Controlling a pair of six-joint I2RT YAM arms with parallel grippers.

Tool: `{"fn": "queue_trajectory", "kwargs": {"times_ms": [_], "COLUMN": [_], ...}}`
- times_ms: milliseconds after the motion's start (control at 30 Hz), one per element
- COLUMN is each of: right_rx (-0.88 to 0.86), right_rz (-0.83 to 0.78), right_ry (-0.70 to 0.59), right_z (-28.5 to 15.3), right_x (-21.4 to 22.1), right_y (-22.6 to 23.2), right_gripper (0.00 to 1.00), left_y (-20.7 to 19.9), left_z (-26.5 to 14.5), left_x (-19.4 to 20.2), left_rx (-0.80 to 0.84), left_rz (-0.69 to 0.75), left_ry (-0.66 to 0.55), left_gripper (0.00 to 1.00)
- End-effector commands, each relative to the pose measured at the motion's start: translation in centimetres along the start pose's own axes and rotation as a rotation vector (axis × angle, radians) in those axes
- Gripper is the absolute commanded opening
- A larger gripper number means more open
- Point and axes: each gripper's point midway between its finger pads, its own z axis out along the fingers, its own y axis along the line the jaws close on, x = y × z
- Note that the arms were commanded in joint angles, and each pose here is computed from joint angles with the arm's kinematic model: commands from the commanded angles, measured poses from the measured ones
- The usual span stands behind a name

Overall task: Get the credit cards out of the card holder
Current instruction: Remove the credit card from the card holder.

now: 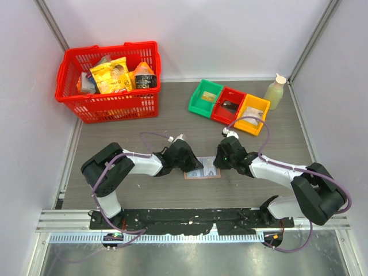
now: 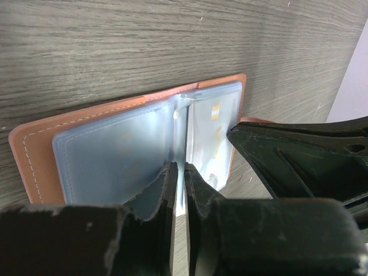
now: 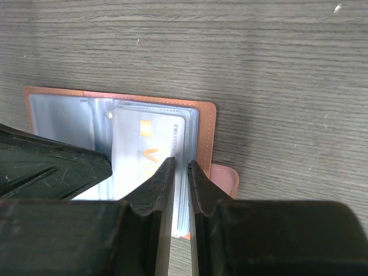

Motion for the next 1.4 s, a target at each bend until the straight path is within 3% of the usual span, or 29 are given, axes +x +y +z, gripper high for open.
{"fn": "queue_trajectory", "kwargs": {"times_ms": [0, 433, 533, 667, 1067, 1233, 1267, 1367], "right_rx": [0.026, -0.006, -0.007, 0.001, 0.021, 0.016, 0.018, -0.002], "right_rz": [-0.006, -0.001, -0.002, -0.003, 0.006, 0.004, 0.004, 0.007], "right_ry": [0.118, 0.14, 0.142, 0.146, 0.157, 0.147, 0.151, 0.13], "right_z": [-0.3, -0.3, -0.2, -0.2, -0.1, -0.3, -0.4, -0.7], "right_x": [3.5, 4.0, 4.0, 4.1, 4.2, 3.9, 4.0, 3.3], "right_y": [-1.3, -0.8, -0.8, -1.0, -1.6, -1.4, -1.5, -1.1], "right_gripper": [0.18, 0.18, 0.18, 0.18, 0.18, 0.18, 0.18, 0.2], "left_y": [-0.3, -1.6, -1.4, -1.0, 1.7, 0.8, 0.7, -0.1], "left_z": [0.5, 1.3, 1.3, 1.1, -0.8, -0.6, -0.6, -0.5], "left_x": [0.0, 0.6, 0.6, 0.6, 0.4, 0.2, 0.3, 0.1], "left_rx": [0.011, 0.028, 0.02, 0.011, -0.048, -0.017, -0.01, 0.012], "left_rz": [0.017, 0.045, 0.047, 0.047, 0.039, 0.036, 0.039, 0.044], "left_ry": [0.01, 0.037, 0.034, 0.03, -0.008, -0.004, 0.001, 0.0], "left_gripper": [0.14, 0.17, 0.14, 0.0, 0.0, 0.0, 0.01, 0.17]}}
